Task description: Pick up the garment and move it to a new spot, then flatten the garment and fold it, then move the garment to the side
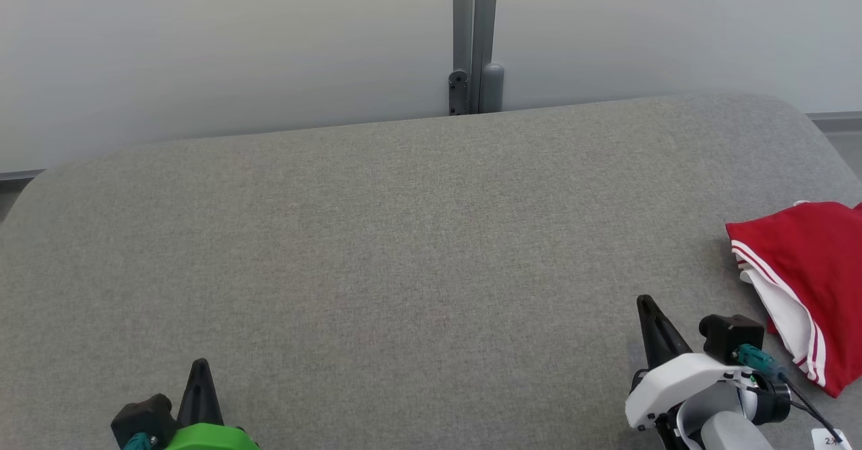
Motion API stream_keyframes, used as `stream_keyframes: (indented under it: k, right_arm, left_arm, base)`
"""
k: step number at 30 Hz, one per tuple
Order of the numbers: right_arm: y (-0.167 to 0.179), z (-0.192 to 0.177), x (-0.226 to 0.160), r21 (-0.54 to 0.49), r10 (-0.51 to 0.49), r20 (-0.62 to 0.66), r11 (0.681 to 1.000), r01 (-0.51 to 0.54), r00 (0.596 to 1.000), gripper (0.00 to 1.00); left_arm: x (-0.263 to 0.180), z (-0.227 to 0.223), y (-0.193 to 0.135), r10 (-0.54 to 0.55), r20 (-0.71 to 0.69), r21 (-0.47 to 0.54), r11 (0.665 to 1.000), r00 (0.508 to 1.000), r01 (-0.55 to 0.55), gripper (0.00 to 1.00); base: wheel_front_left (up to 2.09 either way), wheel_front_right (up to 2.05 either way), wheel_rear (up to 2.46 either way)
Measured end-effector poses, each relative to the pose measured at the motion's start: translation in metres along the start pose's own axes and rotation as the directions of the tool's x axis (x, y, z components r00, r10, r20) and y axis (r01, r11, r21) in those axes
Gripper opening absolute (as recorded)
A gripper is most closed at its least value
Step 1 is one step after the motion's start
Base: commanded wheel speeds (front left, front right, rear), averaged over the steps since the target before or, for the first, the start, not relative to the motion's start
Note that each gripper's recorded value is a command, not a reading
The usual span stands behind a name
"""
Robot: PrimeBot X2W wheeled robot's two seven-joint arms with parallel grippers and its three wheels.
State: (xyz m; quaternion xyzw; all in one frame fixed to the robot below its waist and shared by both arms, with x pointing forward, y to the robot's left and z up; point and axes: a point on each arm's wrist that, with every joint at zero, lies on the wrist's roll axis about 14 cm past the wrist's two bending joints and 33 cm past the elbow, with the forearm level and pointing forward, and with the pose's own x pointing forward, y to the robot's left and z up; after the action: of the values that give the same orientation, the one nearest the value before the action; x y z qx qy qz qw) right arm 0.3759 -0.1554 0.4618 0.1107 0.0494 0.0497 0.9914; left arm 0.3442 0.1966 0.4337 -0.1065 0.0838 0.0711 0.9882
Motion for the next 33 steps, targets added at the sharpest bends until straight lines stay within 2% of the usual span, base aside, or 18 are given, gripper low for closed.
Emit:
stream_keyframes:
  k: [8, 15, 22, 33]
  right_arm:
    - [-0.006, 0.008, 0.002, 0.145, -0.034, 0.015, 0.989, 0.031, 0.999, 0.00]
    - [-0.011, 0.012, 0.003, 0.262, -0.059, 0.022, 0.964, 0.051, 0.998, 0.00]
    - [-0.015, 0.014, 0.002, 0.370, -0.080, 0.020, 0.927, 0.067, 0.997, 0.00]
    - [-0.020, 0.020, 0.003, 0.514, -0.099, 0.022, 0.855, 0.074, 0.995, 0.00]
  left_arm:
    - [0.002, 0.001, 0.002, 0.012, -0.019, -0.154, 0.988, 1.000, -0.015, 0.00]
    - [0.004, 0.003, 0.002, 0.013, -0.030, -0.272, 0.962, 0.999, -0.020, 0.00]
    - [0.006, 0.007, 0.001, 0.005, -0.034, -0.374, 0.927, 0.999, -0.017, 0.00]
    - [0.010, 0.013, -0.001, -0.009, -0.041, -0.523, 0.852, 0.999, -0.014, 0.00]
  base:
    - [0.00, 0.00, 0.00]
    - [0.00, 0.00, 0.00]
    - [0.00, 0.00, 0.00]
    - [0.00, 0.00, 0.00]
